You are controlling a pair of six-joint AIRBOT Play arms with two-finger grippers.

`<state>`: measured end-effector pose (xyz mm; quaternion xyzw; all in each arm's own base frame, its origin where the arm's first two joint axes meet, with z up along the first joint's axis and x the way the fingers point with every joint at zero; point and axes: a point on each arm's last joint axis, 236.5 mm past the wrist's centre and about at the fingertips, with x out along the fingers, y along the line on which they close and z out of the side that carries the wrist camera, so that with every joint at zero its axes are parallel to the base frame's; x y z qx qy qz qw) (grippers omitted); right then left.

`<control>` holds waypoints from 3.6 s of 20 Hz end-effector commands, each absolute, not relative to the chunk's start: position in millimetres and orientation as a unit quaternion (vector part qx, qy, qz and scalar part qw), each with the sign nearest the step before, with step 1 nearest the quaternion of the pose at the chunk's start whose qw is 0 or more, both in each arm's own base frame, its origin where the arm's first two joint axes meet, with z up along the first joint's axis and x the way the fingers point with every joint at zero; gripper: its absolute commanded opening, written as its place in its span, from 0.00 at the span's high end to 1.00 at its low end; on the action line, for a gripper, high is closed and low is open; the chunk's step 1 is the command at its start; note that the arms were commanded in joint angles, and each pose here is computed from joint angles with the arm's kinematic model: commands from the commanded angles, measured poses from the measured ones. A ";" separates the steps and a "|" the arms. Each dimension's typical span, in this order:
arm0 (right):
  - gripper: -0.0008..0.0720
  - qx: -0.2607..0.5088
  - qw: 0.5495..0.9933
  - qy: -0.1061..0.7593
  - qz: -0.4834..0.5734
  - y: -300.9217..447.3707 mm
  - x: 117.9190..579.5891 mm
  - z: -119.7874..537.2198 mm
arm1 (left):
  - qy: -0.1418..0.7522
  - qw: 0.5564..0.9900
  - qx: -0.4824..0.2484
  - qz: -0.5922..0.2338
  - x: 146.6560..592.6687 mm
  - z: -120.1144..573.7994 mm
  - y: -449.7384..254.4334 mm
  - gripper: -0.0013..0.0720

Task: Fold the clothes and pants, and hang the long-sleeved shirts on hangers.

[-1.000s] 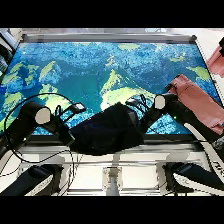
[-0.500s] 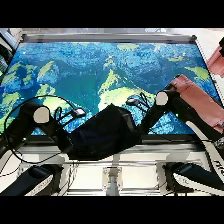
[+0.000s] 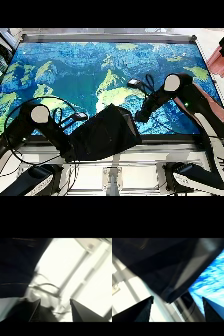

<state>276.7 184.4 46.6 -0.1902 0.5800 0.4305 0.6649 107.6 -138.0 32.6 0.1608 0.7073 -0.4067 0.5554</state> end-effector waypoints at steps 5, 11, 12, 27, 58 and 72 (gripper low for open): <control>0.04 0.019 0.662 0.579 0.475 174.9 330.3 17.6 | 0.621 0.749 0.201 -0.113 234.8 18.7 -63.6 0.16; 0.04 0.081 0.558 0.674 0.477 177.9 313.0 -74.3 | 0.592 0.782 0.171 -0.091 258.9 22.4 -55.6 0.06; 0.04 0.076 0.553 0.675 0.482 183.0 311.3 -82.1 | 0.595 0.781 0.167 -0.091 257.8 20.8 -55.5 0.06; 0.32 0.009 0.499 0.672 0.547 277.9 260.2 -105.6 | 0.626 0.755 0.173 -0.088 238.3 -7.5 -48.7 0.06; 0.97 0.255 0.844 0.472 -0.018 -205.4 418.4 165.5 | 0.625 0.756 0.173 -0.088 238.9 -7.4 -49.0 0.06; 0.96 0.299 0.630 0.675 -0.242 -283.1 260.6 13.9 | 0.625 0.756 0.173 -0.088 238.9 -7.4 -49.0 0.06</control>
